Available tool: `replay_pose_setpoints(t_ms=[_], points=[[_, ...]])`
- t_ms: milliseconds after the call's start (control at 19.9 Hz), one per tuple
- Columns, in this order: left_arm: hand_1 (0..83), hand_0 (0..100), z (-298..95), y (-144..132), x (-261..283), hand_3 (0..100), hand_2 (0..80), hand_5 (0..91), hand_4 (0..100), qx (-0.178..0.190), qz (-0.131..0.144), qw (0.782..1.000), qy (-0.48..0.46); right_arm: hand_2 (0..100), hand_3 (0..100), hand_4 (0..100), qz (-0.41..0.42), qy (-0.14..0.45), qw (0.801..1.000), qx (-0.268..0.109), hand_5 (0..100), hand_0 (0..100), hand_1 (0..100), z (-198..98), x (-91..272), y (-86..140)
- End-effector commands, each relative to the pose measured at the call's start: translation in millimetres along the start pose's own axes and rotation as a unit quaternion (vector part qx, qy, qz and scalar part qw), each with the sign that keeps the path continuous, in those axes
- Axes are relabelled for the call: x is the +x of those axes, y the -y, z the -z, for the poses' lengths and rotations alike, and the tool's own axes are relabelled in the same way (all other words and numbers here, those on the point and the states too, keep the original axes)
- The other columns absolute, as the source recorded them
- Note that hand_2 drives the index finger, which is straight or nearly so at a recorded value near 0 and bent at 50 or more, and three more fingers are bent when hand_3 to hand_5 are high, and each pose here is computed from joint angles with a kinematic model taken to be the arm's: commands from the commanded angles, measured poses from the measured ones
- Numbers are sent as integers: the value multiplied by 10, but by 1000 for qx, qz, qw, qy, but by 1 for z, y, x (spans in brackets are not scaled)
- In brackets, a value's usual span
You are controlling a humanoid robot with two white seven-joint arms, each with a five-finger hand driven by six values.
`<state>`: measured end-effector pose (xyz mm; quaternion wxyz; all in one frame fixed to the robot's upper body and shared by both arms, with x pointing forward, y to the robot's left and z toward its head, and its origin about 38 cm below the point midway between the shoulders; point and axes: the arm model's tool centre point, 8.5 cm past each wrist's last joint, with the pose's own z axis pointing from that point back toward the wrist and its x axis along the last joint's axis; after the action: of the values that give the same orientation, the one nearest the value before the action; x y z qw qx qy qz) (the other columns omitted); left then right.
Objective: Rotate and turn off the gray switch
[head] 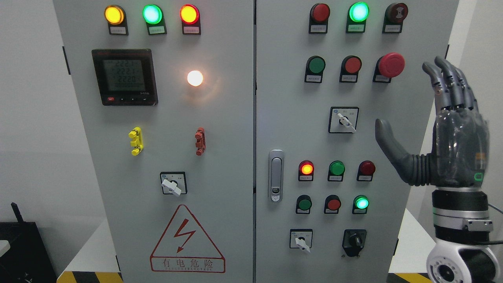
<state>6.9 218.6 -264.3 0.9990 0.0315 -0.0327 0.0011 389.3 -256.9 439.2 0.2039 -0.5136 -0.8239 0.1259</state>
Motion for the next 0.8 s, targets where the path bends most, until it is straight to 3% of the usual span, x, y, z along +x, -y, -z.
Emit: replay_pose_setpoints(t_ms=[0, 50, 100, 150, 251, 301, 401, 602, 752], points=[[389, 120, 1, 0, 15, 0, 0, 0, 0, 0, -14, 1000, 17, 238, 454, 378, 4, -6, 1000, -20, 229, 294, 344, -1, -1, 4], [389, 120, 1, 0, 15, 0, 0, 0, 0, 0, -14, 1000, 17, 261, 530, 486, 5, -6, 1000, -19, 396, 286, 387, -1, -1, 3], [389, 120, 1, 0, 15, 0, 0, 0, 0, 0, -14, 1000, 17, 269, 556, 512, 5, -6, 1000, -19, 447, 282, 398, -1, -1, 3], [389, 120, 1, 0, 15, 0, 0, 0, 0, 1, -15, 1000, 17, 292, 604, 578, 5, -6, 1000, -19, 593, 276, 425, -1, -1, 3], [389, 120, 1, 0, 15, 0, 0, 0, 0, 1, -15, 1000, 17, 321, 649, 639, 5, -6, 1000, -19, 715, 260, 448, -1, -1, 3], [389, 120, 1, 0, 15, 0, 0, 0, 0, 1, -15, 1000, 17, 351, 701, 716, 4, -10, 1000, -20, 835, 246, 448, -2, -2, 4], [389, 120, 1, 0, 15, 0, 0, 0, 0, 1, -15, 1000, 17, 380, 794, 819, 6, -17, 1000, -20, 980, 223, 441, -4, -5, 3], [389, 120, 1, 0, 15, 0, 0, 0, 0, 1, -15, 1000, 17, 423, 913, 907, 18, -31, 999, -7, 1000, 195, 448, -13, -5, -6], [389, 120, 1, 0, 15, 0, 0, 0, 0, 0, -14, 1000, 17, 443, 949, 939, 33, -40, 999, 4, 1000, 185, 453, -19, -1, -15]])
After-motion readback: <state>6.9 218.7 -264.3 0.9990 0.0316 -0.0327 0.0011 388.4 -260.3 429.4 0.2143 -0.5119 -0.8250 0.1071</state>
